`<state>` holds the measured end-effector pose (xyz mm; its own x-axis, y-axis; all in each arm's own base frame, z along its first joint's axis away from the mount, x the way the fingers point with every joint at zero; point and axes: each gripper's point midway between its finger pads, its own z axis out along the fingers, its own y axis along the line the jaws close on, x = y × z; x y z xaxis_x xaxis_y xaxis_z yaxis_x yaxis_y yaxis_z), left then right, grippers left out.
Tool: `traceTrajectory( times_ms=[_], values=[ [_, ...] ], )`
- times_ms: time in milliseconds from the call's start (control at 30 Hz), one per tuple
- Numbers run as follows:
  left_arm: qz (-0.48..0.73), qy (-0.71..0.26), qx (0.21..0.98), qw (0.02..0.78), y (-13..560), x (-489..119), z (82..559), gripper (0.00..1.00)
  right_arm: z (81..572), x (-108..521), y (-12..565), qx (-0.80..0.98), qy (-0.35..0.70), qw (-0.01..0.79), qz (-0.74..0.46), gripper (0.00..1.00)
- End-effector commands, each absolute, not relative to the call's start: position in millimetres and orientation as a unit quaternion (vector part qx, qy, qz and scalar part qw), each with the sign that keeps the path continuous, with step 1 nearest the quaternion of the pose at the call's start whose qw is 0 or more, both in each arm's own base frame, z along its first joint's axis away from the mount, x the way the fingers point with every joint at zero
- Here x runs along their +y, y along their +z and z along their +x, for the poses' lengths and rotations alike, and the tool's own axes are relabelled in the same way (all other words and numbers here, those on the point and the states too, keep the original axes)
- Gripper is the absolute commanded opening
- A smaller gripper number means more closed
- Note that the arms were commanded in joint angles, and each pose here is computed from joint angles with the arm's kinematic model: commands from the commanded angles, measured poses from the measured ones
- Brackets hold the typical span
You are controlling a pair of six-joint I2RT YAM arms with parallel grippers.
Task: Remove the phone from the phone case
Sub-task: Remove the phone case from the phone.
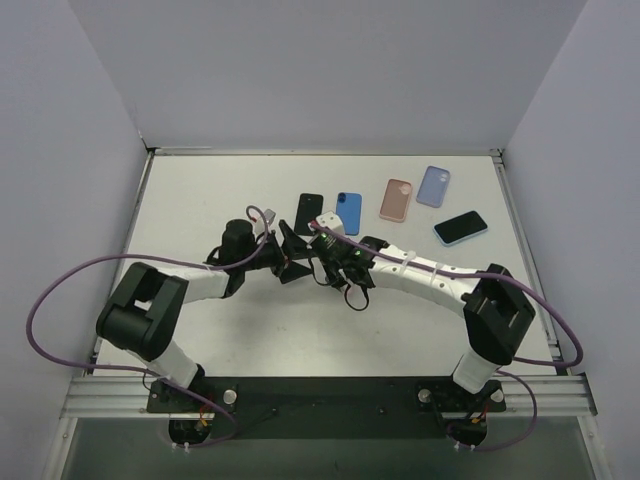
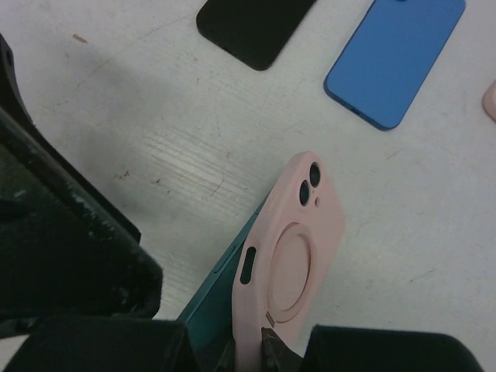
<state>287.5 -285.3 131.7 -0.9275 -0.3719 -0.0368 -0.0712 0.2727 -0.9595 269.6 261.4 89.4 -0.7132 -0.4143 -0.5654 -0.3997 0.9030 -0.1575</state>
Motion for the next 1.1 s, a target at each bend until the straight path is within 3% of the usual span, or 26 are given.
traceTrajectory(
  times_ms=[0,200,367,667,1067],
  values=[
    [-0.139,-0.567,0.798,0.152,115,-283,295,0.94,249,276,61,0.942,0.049,0.257,-0.209,0.00],
    [-0.124,-0.554,0.813,0.126,87,-291,288,0.90,251,275,66,0.944,0.071,0.257,-0.193,0.00],
    [-0.111,-0.524,0.840,0.089,56,-299,280,0.78,252,274,68,0.947,0.092,0.252,-0.177,0.00],
    [-0.104,-0.536,0.833,0.093,60,-310,280,0.75,252,274,67,0.949,0.103,0.246,-0.170,0.00],
    [-0.073,-0.482,0.867,0.106,49,-318,280,0.55,254,277,77,0.946,0.116,0.253,-0.168,0.00]
  ],
)
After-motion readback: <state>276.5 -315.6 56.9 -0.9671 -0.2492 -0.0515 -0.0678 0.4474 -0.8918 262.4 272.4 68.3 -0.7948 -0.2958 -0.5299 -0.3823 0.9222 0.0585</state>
